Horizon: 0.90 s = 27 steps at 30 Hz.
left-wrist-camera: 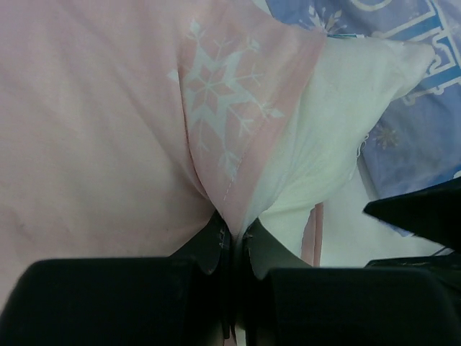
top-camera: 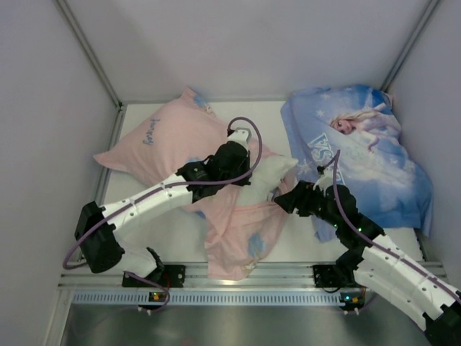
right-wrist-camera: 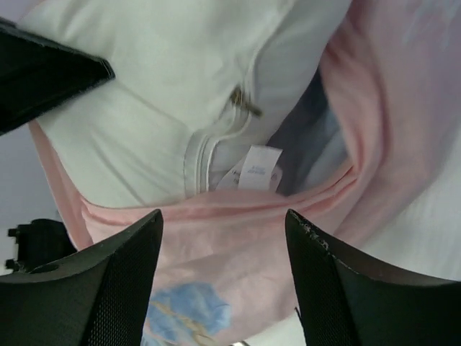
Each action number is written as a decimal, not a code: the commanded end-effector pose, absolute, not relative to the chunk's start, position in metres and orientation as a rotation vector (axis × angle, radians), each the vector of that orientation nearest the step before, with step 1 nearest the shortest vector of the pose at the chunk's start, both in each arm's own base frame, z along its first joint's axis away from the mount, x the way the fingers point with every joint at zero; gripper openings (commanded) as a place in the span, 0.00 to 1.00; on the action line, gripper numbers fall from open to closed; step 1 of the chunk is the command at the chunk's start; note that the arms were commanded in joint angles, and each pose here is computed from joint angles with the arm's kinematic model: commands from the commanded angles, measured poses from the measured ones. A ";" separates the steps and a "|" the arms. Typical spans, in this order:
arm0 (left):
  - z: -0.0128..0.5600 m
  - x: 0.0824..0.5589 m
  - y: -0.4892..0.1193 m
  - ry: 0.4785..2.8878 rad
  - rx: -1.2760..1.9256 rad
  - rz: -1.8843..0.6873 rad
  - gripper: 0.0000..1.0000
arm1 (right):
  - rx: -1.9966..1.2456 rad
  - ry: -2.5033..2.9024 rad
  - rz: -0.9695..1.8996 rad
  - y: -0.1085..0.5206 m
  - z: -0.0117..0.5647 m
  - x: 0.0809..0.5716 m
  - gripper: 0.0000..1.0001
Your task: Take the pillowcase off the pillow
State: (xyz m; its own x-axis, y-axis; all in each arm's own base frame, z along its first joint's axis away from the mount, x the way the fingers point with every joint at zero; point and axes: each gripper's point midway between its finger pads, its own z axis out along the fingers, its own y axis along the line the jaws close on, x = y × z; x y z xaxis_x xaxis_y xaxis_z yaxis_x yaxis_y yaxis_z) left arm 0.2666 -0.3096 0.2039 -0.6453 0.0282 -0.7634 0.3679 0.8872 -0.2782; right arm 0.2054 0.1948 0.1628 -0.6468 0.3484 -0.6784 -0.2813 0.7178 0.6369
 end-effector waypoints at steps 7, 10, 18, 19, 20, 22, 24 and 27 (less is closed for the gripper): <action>0.256 0.281 -0.358 2.081 0.211 -0.798 0.00 | 0.202 2.064 1.228 0.230 0.167 0.207 0.66; 0.256 0.282 -0.357 2.077 0.214 -0.793 0.00 | 0.205 2.050 1.220 0.233 0.180 0.213 0.68; 0.256 0.286 -0.359 2.074 0.222 -0.793 0.00 | 0.196 2.042 1.204 0.235 0.192 0.218 0.72; 0.256 0.287 -0.361 2.072 0.221 -0.799 0.00 | 0.180 2.052 1.219 0.239 0.192 0.216 0.72; 0.257 0.288 -0.362 2.072 0.219 -0.804 0.00 | 0.177 2.085 1.211 0.243 0.184 0.217 0.72; 0.262 0.290 -0.367 2.066 0.224 -0.817 0.00 | 0.152 2.114 1.222 0.252 0.179 0.217 0.71; 0.268 0.294 -0.369 2.054 0.221 -0.821 0.00 | 0.133 2.129 1.238 0.259 0.176 0.214 0.70; 0.267 0.299 -0.371 2.059 0.223 -0.821 0.00 | 0.103 2.146 1.255 0.271 0.171 0.206 0.67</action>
